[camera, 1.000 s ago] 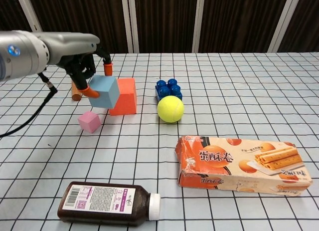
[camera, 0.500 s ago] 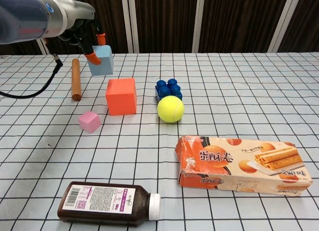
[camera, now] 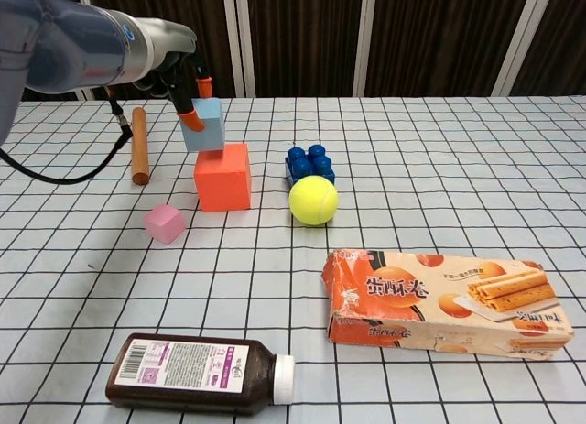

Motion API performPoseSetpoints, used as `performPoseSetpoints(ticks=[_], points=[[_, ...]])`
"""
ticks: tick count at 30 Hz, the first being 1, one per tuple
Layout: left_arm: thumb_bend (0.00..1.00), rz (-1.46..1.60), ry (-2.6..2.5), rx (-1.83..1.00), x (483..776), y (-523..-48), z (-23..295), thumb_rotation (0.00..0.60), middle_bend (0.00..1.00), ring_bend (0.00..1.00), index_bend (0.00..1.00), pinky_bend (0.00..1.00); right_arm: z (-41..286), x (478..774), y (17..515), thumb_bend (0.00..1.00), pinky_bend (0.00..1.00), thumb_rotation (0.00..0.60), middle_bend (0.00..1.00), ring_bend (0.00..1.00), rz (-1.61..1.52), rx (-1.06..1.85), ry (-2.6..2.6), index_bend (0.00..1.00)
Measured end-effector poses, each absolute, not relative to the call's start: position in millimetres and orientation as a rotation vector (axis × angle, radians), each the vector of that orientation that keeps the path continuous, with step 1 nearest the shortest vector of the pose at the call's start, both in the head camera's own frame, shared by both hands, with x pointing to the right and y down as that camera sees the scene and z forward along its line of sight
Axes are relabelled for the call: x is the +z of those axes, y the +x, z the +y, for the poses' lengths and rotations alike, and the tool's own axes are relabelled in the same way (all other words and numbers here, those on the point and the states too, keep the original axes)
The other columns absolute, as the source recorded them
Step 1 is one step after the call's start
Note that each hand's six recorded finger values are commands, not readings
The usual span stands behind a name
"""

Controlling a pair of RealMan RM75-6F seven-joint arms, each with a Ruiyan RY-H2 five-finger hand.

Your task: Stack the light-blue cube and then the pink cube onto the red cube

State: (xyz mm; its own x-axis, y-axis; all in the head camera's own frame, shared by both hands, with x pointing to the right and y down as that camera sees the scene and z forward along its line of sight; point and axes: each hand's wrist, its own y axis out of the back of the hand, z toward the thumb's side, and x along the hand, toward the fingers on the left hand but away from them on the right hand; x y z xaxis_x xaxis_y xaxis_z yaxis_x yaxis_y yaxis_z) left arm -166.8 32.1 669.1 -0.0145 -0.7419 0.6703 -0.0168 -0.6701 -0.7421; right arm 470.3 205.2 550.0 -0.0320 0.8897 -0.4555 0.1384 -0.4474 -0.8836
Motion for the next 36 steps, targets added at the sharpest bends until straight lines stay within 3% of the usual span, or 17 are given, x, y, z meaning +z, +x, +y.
performPoseSetpoints(ticks=[36], points=[[0.34,0.773,-1.752,-1.756,678,-156,43,0.600,0.84,0.82,0.47,0.97,206,546,473,0.13,0.10,0.600,0.01,0.03,-1.112,1.522,-1.624,0.00]])
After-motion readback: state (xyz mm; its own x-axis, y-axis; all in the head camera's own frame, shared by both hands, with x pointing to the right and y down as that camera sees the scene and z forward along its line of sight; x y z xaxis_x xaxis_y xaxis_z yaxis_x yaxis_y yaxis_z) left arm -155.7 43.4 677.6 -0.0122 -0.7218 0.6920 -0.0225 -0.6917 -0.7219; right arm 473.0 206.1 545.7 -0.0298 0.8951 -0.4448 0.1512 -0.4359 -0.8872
